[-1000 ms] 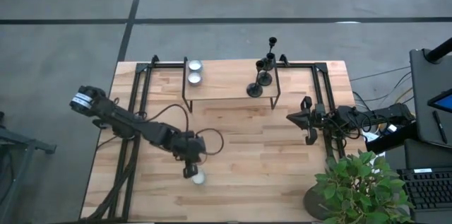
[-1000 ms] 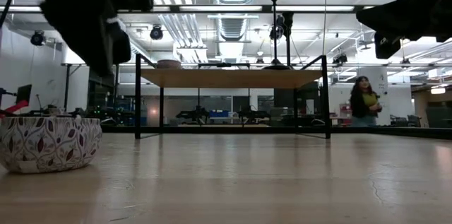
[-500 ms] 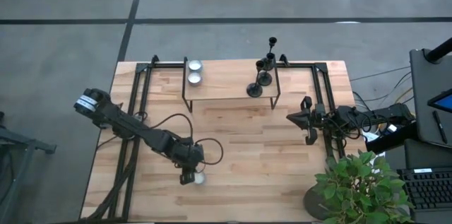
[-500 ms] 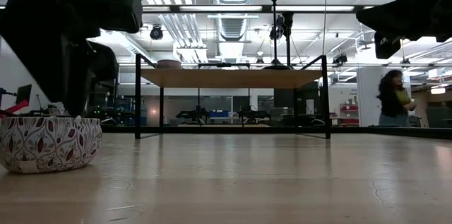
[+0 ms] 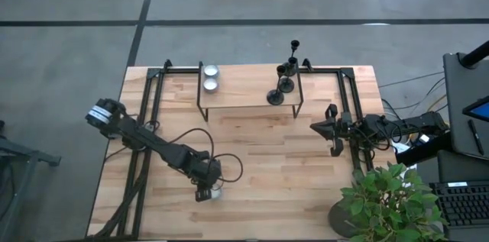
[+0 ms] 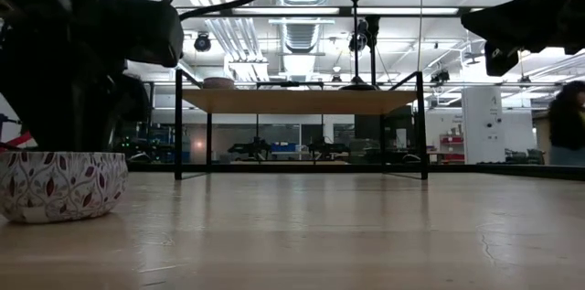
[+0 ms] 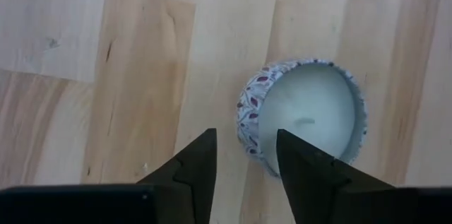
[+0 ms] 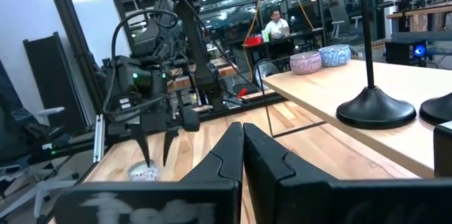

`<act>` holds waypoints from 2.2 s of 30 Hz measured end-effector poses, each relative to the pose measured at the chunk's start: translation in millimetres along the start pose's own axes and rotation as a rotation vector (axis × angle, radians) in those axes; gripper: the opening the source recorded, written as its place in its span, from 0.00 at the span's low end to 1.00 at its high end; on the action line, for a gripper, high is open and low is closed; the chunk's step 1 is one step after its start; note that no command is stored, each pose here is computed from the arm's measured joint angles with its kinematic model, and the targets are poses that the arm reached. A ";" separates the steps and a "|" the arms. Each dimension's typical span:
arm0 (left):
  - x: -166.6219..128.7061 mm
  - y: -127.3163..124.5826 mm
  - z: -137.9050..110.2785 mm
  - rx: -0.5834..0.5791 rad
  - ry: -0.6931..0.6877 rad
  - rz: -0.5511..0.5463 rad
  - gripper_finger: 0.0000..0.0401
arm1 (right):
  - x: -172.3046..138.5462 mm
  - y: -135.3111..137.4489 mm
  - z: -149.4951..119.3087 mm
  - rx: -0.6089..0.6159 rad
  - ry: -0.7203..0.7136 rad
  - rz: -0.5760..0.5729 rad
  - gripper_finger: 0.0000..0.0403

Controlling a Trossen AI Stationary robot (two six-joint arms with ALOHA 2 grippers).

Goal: Pick & Place candle stick holders
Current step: Put the red scented candle on the shelf aligned with the other scented candles

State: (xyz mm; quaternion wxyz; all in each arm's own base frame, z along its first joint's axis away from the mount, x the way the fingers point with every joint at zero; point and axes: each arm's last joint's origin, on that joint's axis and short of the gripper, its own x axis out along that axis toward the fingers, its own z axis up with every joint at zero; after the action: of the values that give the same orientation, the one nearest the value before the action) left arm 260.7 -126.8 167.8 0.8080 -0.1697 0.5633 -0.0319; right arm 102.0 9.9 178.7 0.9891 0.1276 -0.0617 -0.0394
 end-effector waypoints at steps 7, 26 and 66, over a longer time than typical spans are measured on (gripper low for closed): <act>-0.2 -0.3 0.5 -0.006 -0.002 -0.001 0.24 | 0.0 0.0 0.1 0.000 0.000 0.000 0.02; -3.6 1.9 3.6 -0.048 -0.012 -0.005 0.00 | 0.0 0.0 0.0 0.000 0.000 0.000 0.02; -217.9 166.7 102.5 -0.179 -0.105 0.465 0.00 | 0.0 0.0 0.0 0.000 0.000 0.001 0.02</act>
State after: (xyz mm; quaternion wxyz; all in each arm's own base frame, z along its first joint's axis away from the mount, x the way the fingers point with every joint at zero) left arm 252.7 107.3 343.7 0.8035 -0.1080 0.5450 0.2138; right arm 102.0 9.9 178.7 0.9892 0.1275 -0.0616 -0.0390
